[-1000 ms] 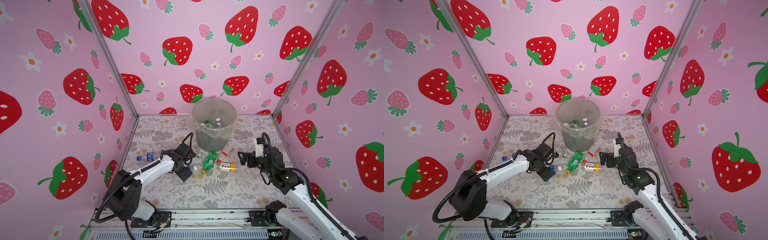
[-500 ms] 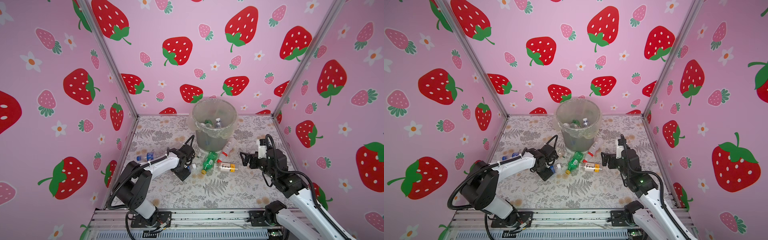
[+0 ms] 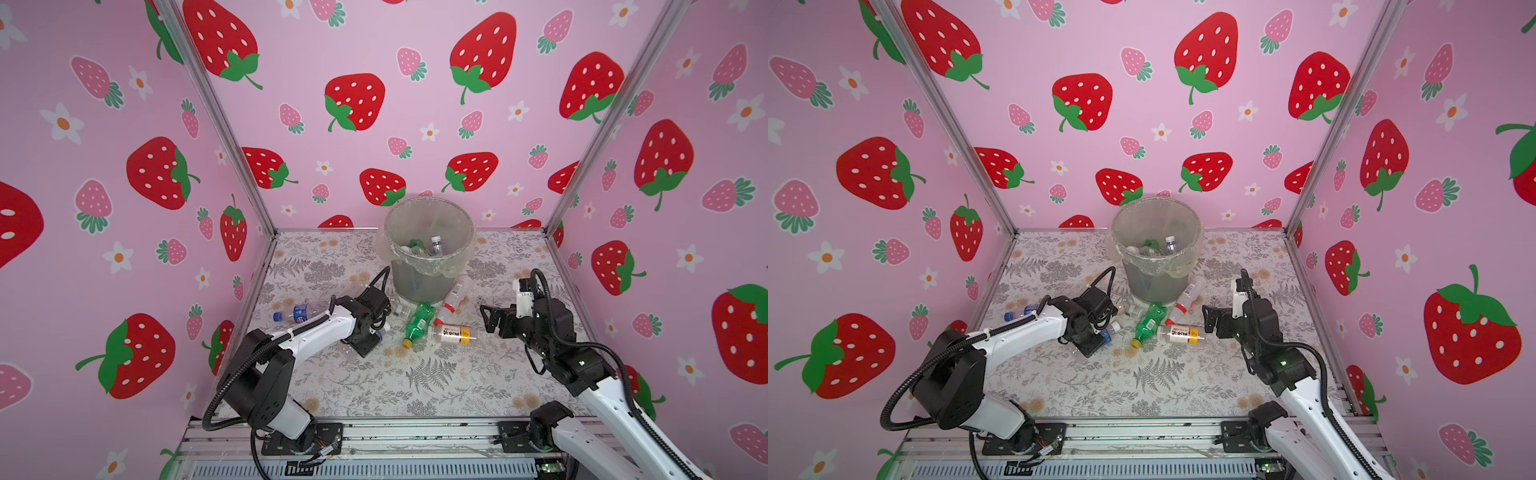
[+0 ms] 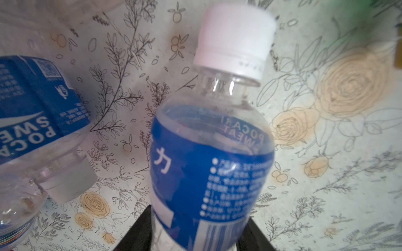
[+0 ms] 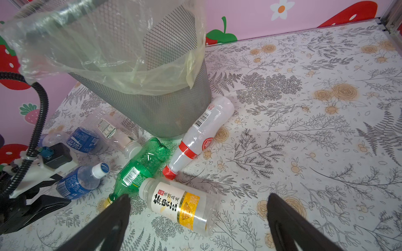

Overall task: Throw the plastic bottles in the bin
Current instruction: 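Lift the blue-label Pocari bottle upright with the left gripper toward the bin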

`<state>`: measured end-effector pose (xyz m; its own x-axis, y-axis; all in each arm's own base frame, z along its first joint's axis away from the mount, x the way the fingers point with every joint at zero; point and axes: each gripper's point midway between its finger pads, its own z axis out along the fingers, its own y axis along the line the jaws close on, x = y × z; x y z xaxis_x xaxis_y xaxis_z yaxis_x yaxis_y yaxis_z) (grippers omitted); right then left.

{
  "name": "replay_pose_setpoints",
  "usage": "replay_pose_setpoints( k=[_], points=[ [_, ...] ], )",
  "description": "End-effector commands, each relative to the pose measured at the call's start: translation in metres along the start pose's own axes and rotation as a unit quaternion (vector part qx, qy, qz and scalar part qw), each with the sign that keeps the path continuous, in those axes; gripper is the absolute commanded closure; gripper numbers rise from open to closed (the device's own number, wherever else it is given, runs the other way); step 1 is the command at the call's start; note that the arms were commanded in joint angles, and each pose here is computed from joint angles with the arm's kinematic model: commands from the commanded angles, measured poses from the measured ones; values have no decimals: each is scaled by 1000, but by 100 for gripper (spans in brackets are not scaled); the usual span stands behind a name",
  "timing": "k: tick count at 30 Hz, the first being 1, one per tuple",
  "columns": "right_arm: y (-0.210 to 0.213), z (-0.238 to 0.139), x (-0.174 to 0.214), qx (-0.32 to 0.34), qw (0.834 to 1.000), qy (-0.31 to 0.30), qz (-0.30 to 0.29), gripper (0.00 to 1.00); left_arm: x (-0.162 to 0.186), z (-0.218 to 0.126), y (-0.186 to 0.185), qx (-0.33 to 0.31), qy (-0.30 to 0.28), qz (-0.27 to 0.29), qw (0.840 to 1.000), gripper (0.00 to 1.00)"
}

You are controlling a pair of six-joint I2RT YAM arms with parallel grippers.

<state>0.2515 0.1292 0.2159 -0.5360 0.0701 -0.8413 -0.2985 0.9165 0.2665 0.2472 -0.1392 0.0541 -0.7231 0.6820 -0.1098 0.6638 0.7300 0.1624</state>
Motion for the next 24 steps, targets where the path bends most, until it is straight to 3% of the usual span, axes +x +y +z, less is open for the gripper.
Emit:
replay_pose_setpoints(
  k=[1,5,11,16,19,24],
  points=[
    [-3,-3,-1,5,1000,-3,7,1,-9,-11,-1,6,-9,0,1000,48],
    [-1,0,-2,1,1000,-1,8,1,-14,-28,7,-11,-40,-22,999,49],
    [1,0,-2,-4,1000,0,15,1,-33,-72,29,-51,-139,-81,986,49],
    [-1,-1,4,-2,1000,4,24,1,-42,-103,36,-43,-203,-109,972,49],
    [-2,0,8,-1,1000,7,27,1,-44,-114,41,-36,-227,-137,964,56],
    [-3,4,12,1,999,12,34,1,-48,-125,39,-3,-252,-170,953,57]
  ],
)
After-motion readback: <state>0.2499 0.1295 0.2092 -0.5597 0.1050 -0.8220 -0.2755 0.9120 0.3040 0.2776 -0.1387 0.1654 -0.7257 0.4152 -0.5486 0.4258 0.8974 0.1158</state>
